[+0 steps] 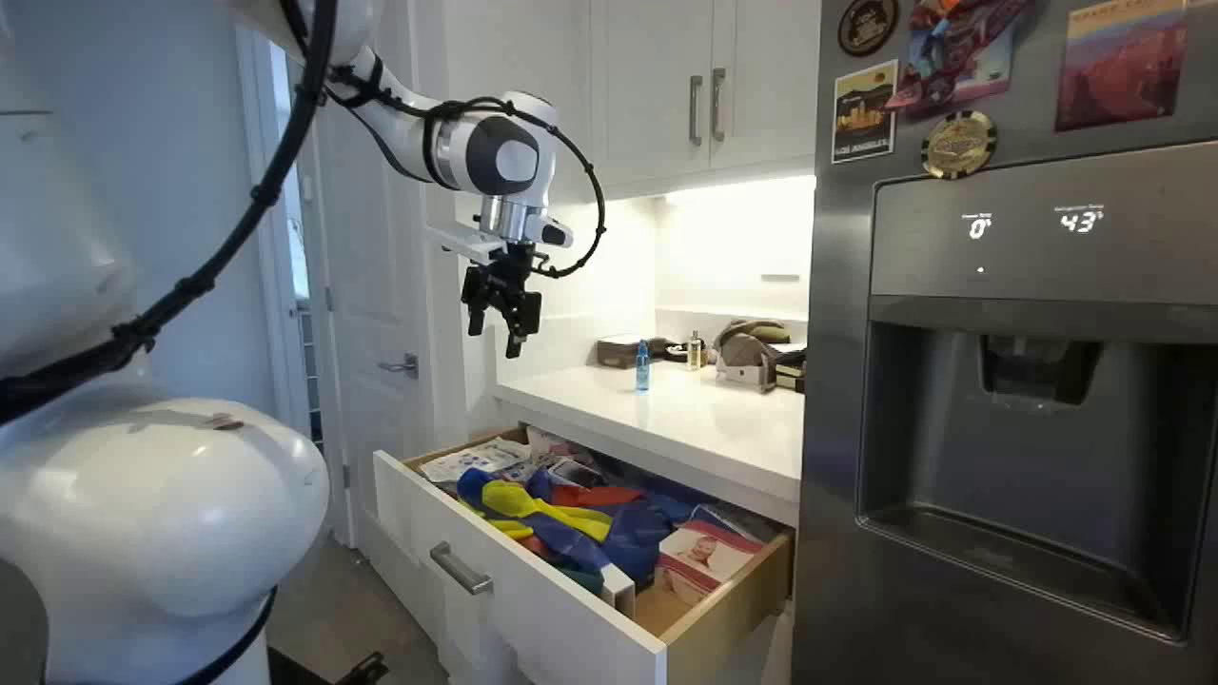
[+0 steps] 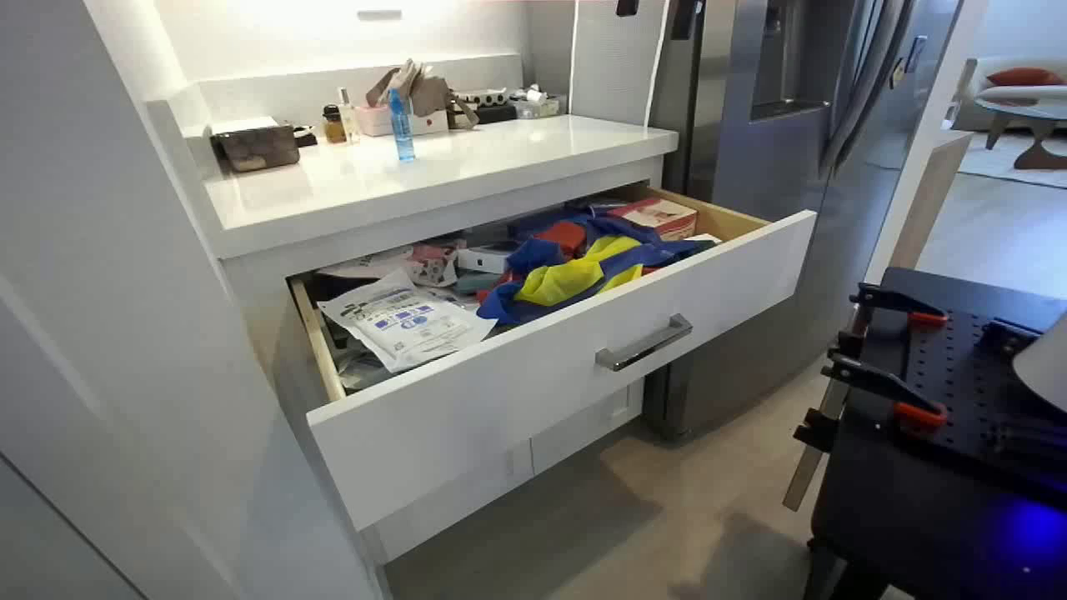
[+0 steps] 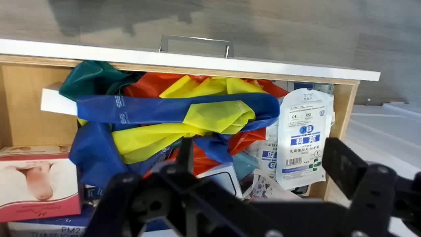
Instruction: Push the drawer closed
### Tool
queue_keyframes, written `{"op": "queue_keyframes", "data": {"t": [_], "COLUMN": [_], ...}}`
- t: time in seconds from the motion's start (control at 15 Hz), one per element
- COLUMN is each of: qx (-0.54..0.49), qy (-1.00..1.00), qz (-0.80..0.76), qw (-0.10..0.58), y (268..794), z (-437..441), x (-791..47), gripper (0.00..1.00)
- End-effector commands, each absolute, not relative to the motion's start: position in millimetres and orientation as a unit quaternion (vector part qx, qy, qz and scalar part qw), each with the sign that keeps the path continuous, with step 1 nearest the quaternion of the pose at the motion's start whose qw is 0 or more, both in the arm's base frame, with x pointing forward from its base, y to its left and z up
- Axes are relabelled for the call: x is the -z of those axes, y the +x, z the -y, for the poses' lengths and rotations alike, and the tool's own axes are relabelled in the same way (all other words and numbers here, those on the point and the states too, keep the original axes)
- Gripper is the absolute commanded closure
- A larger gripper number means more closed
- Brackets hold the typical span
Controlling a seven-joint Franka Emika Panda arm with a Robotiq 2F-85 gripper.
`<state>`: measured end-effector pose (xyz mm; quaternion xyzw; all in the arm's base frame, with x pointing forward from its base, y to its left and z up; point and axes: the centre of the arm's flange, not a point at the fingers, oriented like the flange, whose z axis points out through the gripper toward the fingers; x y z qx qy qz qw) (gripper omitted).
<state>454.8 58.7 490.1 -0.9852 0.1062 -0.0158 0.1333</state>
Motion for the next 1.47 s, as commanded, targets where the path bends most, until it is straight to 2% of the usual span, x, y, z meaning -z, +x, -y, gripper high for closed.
{"op": "queue_keyframes", "data": {"t": [0.0,0.2,0.53,0.8,1.27,1.4], "qx": [0.016,0.016,0.0,0.023,0.144,0.184], "qy": [-0.985,-0.985,-0.991,-0.993,-0.98,-0.973], "qz": [-0.106,-0.106,-0.103,-0.104,-0.123,-0.127], "qw": [0.133,0.133,0.086,0.058,0.062,0.06], "y": [454.8,454.8,433.7,387.8,286.7,272.3], "z": [-58.8,-58.8,-73.0,-97.5,-117.5,-124.8], "x": [-490.2,-490.2,-460.2,-444.1,-393.3,-382.7], "gripper": [0.0,0.0,0.0,0.0,0.0,0.0]}}
